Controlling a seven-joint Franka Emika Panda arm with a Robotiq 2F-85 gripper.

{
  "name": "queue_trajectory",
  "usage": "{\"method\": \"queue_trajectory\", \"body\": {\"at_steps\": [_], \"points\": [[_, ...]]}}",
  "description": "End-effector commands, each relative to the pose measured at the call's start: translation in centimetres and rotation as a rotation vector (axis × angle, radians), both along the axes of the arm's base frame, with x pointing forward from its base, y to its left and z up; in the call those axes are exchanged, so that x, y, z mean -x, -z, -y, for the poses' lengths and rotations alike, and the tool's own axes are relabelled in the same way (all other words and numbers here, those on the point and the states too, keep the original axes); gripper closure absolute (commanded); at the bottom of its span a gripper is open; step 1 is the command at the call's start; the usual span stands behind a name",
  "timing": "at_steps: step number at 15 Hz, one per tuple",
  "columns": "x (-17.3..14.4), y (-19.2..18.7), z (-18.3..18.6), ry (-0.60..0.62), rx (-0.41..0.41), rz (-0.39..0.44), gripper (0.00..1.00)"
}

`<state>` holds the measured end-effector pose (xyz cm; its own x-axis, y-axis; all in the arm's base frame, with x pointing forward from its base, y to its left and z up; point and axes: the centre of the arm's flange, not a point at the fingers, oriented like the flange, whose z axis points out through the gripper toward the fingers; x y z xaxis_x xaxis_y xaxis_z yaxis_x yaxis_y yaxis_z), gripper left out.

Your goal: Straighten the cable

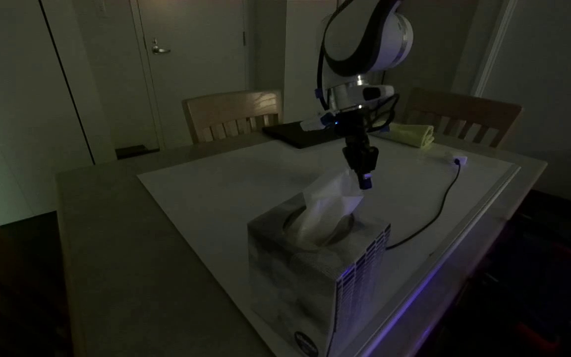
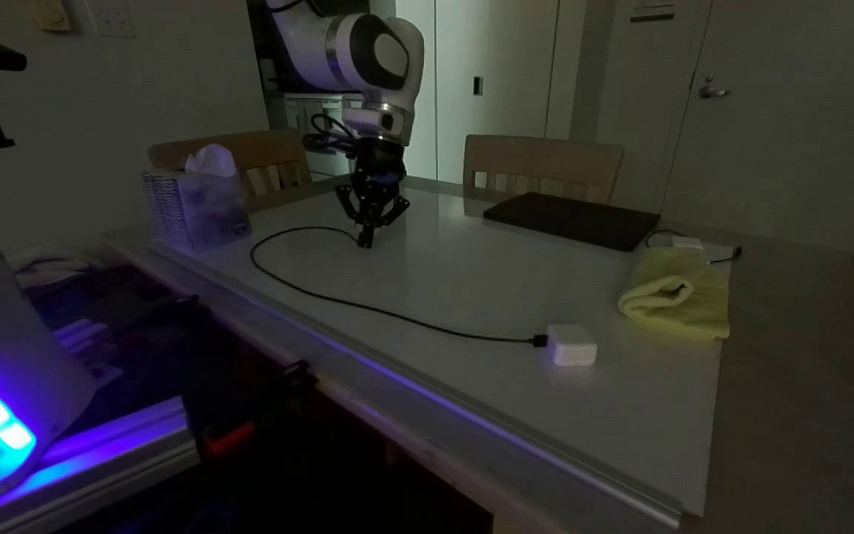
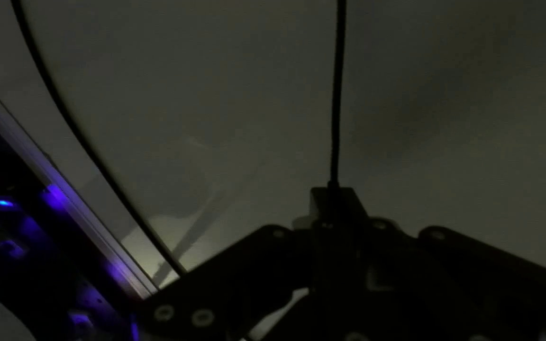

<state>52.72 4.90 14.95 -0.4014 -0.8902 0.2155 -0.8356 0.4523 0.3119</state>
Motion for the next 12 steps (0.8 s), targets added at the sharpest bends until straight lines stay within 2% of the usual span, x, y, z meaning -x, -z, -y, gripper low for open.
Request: {"method": "queue_trajectory", "body": {"at_steps": [1,6,7,9,12], "points": [[-1.3,-0.3,-3.5,-0.191,0.065,-0.014,0.98],[-2.8,-1.3,-9.9,-0.466,0.13,0.002,0.98],[-1.2,-1.4,-8.7,-0.376,0.111,0.015,0.93],[-1.5,-1.6,-10.3,-0.426,0.125,0.021,0.93],[-1.7,-1.5,-10.3,-0.437,0.126,0.018,0.93]]}}
